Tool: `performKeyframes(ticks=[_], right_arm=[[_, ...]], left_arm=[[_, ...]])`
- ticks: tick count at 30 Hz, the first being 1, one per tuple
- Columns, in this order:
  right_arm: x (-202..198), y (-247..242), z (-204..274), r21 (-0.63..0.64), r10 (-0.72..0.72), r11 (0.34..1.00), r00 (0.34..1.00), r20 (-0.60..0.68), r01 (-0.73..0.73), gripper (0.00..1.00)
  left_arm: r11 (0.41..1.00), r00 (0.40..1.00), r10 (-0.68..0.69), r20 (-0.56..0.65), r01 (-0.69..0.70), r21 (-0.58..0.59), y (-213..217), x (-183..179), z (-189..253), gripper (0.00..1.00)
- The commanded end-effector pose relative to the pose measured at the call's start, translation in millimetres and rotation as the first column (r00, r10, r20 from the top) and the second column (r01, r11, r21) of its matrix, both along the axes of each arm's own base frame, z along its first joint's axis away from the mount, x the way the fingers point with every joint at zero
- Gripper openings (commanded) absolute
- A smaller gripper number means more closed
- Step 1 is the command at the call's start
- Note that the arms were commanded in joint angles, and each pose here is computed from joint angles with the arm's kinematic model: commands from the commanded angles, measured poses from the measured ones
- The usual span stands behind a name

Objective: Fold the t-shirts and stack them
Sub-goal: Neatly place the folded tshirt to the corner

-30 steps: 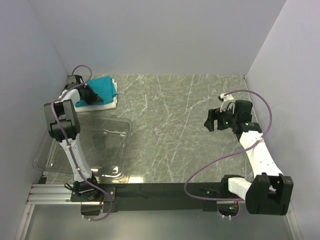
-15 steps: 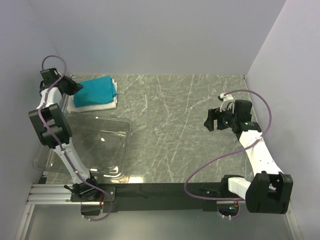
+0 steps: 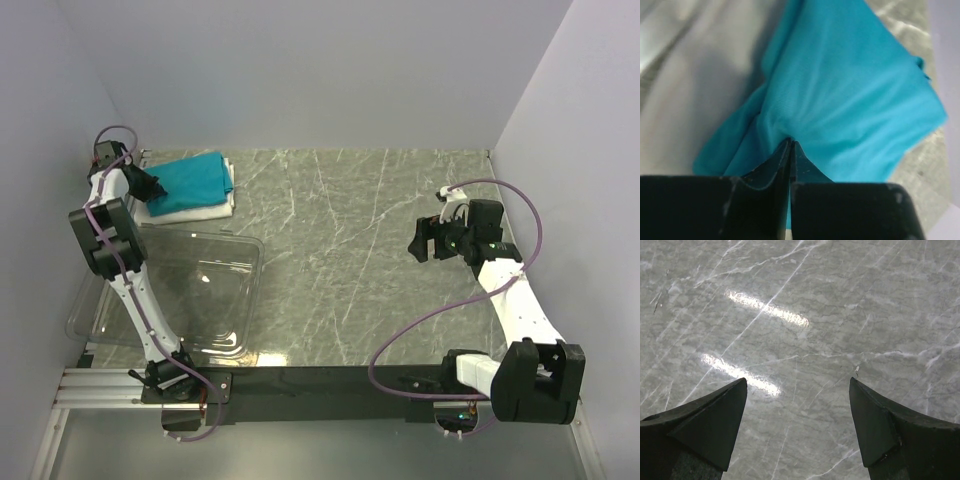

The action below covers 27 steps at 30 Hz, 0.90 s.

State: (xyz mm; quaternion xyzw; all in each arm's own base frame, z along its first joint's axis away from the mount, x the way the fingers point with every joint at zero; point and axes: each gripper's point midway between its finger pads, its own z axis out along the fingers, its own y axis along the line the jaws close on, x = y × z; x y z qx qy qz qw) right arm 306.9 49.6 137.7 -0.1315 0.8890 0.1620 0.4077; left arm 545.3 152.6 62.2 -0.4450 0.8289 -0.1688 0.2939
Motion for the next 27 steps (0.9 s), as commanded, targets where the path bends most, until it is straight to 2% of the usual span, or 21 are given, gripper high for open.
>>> performKeyframes(ticks=[1, 6, 9, 10, 12, 13, 14, 15, 16, 17, 18, 19, 20, 21, 22, 23, 25, 27], right_arm=[[15, -4, 22, -0.006, -0.012, 1.000, 0.997, 0.075, 0.012, 0.89], [15, -4, 25, -0.005, -0.006, 1.000, 0.997, 0.077, 0.007, 0.88], [14, -3, 30, -0.008, -0.001, 1.000, 0.997, 0.083, 0.001, 0.88], [15, -3, 32, -0.012, 0.002, 1.000, 0.996, 0.088, -0.001, 0.89], [14, -4, 36, -0.019, 0.005, 1.000, 0.996, 0.094, -0.003, 0.89], [14, -5, 38, -0.027, 0.004, 1.000, 0.995, 0.102, -0.001, 0.89], [13, -6, 39, -0.029, 0.004, 1.000, 0.995, 0.100, -0.001, 0.89], [14, -6, 42, -0.034, 0.003, 0.999, 0.994, 0.106, 0.000, 0.89], [14, -8, 42, -0.038, -0.002, 0.999, 0.994, 0.105, 0.006, 0.89], [13, -9, 44, -0.040, -0.007, 0.999, 0.994, 0.109, 0.012, 0.89], [14, -10, 47, -0.042, -0.014, 0.999, 0.993, 0.115, 0.019, 0.89], [13, -11, 49, -0.040, -0.022, 0.999, 0.993, 0.118, 0.027, 0.89], [14, -14, 50, -0.046, -0.038, 0.998, 0.992, 0.120, 0.044, 0.89], [16, -17, 53, -0.047, -0.064, 0.996, 0.990, 0.126, 0.070, 0.90], [17, -20, 55, -0.038, -0.099, 0.994, 0.988, 0.121, 0.104, 0.91], [19, -26, 59, -0.050, -0.133, 0.989, 0.982, 0.131, 0.141, 0.91], [21, -33, 64, -0.031, -0.209, 0.976, 0.969, 0.134, 0.215, 0.92], [24, -41, 67, -0.031, -0.269, 0.961, 0.952, 0.143, 0.276, 0.92]], left_arm=[[0.996, 0.998, 0.053, -0.018, -0.052, 0.076, 20, 0, 15, 0.09], [0.998, 0.997, -0.004, 0.077, -0.001, 0.060, 14, 16, 44, 0.19], [0.996, 0.979, -0.065, 0.191, 0.052, 0.072, 4, 24, 91, 0.24], [0.992, 0.963, -0.095, 0.254, 0.070, 0.106, 2, 23, 123, 0.30], [0.983, 0.928, -0.154, 0.338, 0.110, 0.147, -10, 19, 159, 0.31], [0.970, 0.892, -0.199, 0.405, 0.122, 0.209, -18, 8, 202, 0.35], [0.967, 0.888, -0.216, 0.405, 0.137, 0.215, -26, -3, 202, 0.39], [0.959, 0.861, -0.239, 0.449, 0.136, 0.249, -31, -8, 219, 0.48], [0.945, 0.816, -0.278, 0.507, 0.139, 0.296, -42, -28, 257, 0.62], [0.943, 0.820, -0.291, 0.492, 0.159, 0.293, -50, -41, 244, 0.65], [0.934, 0.798, -0.315, 0.513, 0.163, 0.319, -56, -50, 254, 0.68], [0.915, 0.750, -0.361, 0.554, 0.170, 0.366, -69, -73, 283, 0.75], [0.915, 0.757, -0.371, 0.538, 0.199, 0.350, -78, -87, 265, 0.79], [0.910, 0.732, -0.393, 0.557, 0.221, 0.351, -89, -99, 269, 0.83], [0.898, 0.676, -0.422, 0.604, 0.219, 0.382, -102, -120, 295, 0.97], [0.898, 0.675, -0.434, 0.597, 0.267, 0.350, -115, -133, 276, 0.99], [0.871, 0.616, -0.487, 0.619, 0.287, 0.400, -141, -164, 288, 0.99], [0.854, 0.630, -0.513, 0.583, 0.309, 0.418, -159, -179, 266, 0.99]])
